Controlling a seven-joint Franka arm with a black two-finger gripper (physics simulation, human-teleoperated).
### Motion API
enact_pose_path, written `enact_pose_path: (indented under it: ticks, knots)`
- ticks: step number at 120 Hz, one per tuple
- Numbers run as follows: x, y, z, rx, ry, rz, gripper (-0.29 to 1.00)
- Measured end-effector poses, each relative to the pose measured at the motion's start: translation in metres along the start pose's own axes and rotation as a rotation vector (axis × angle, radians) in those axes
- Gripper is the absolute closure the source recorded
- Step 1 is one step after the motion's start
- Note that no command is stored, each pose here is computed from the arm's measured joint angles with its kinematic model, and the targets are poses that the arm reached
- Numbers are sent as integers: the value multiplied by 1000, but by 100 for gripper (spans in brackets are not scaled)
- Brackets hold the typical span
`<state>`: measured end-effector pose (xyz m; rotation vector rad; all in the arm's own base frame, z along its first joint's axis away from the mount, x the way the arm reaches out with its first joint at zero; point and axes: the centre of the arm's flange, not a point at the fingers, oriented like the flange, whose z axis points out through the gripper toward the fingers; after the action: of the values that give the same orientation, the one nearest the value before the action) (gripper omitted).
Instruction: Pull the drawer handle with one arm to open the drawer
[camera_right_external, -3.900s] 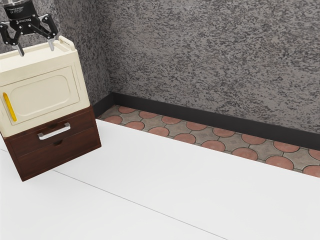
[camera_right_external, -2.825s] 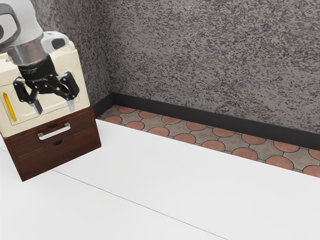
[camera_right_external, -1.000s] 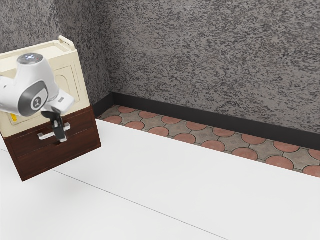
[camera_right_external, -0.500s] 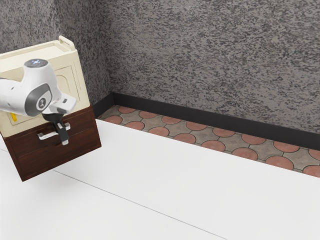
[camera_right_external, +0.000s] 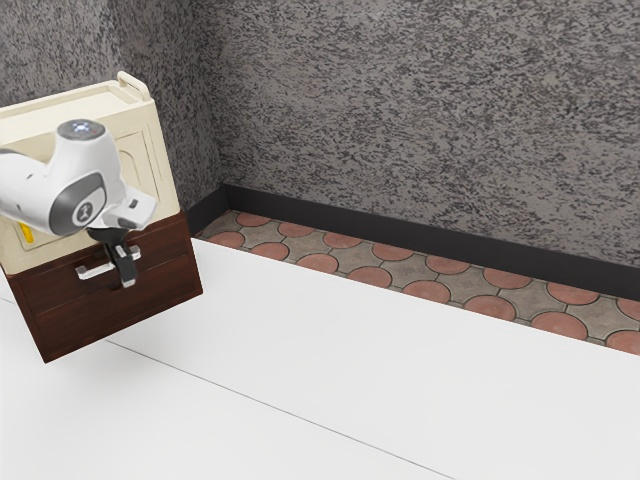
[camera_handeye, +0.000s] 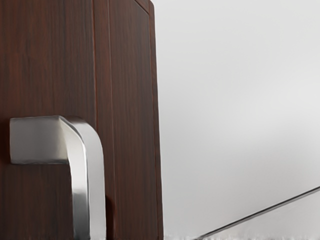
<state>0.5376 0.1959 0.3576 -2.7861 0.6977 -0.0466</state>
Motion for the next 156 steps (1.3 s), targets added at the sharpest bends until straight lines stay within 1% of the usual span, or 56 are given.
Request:
enact_pose_path:
  ticks: [10, 19, 31, 42, 47, 49, 57, 66, 73, 76, 90, 120, 140, 156]
  knots:
    - [-6, -4, 3, 10, -18, -16, 2]
    - [-6, -2, 5, 14, -26, -18, -1]
    - [-5, -1, 6, 17, -32, -30, -1]
    - [-3, 2, 9, 11, -37, -46, -10]
    - [-2, 4, 13, 2, -40, -53, -22]
    - [-2, 4, 14, -2, -40, -56, -24]
    - [0, 6, 16, -11, -40, -65, -26]
    - [0, 7, 16, -14, -40, -69, -22]
    - [1, 8, 14, -9, -39, -69, -4]
    - [2, 8, 13, -5, -38, -68, 0]
    - [3, 10, 13, 1, -44, -75, 0]
    - [1, 15, 21, -7, -62, -99, 0]
    - [7, 31, 13, -5, -54, -91, 1]
    - [-1, 43, 8, -5, -57, -97, 2]
